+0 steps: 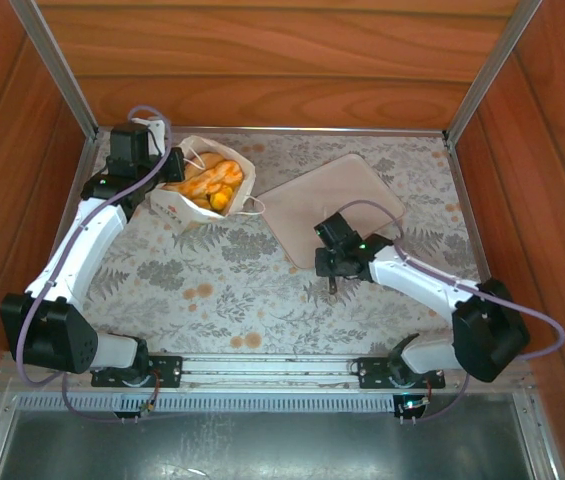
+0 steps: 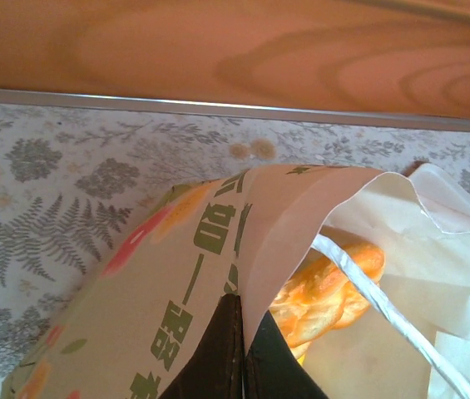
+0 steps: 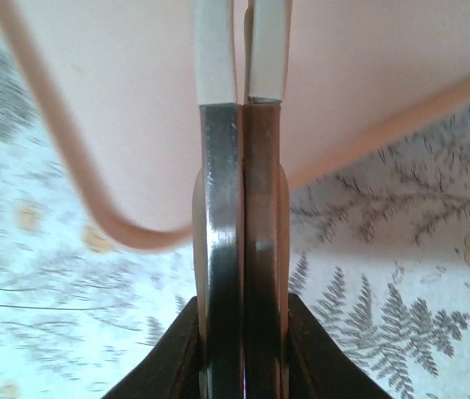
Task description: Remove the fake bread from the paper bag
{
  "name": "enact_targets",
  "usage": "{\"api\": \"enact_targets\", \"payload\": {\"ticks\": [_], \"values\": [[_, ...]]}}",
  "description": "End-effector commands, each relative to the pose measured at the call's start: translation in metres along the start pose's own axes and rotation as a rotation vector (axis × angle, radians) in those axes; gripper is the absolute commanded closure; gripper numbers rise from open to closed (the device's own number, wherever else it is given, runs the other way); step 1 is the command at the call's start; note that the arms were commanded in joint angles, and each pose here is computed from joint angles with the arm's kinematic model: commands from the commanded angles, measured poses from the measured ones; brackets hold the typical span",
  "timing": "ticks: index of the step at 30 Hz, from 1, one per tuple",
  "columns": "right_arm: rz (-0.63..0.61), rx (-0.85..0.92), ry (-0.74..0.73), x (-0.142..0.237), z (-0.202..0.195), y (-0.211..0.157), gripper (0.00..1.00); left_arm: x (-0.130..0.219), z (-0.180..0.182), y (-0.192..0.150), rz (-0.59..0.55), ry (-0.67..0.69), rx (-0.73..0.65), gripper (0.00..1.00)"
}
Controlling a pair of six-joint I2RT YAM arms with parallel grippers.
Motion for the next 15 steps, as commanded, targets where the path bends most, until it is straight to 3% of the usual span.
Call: {"api": "enact_targets", "payload": {"ticks": [1,5,15], "values": [[-0.084,-0.013,0.061,0.019,-0.001,0.015,0.92,0.007,-0.015,0.008,-0.04,-0.103,0.009,1.0],[-0.165,-0.045,0.15,0.037,-0.004,0.03,1.0,0.005,-0.024,0.002,-0.024,-0.122,0.005,1.0],[-0.263,-0.009,0.336,0.087,0.004,0.056,0.98,-0.002,-0.041,-0.012,-0.007,-0.073,-0.059,1.0]]}}
Point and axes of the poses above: each hand's point on the last joint's axis, 136 mm out from that joint toward the fingers, its own x axis back along the fingers, its own z axis along the line the jaws close on, y = z × x, the point moved 8 cm from there along x, back along the fingers, and after that the axes turned 14 degrees about x, right-handed, at the moved point
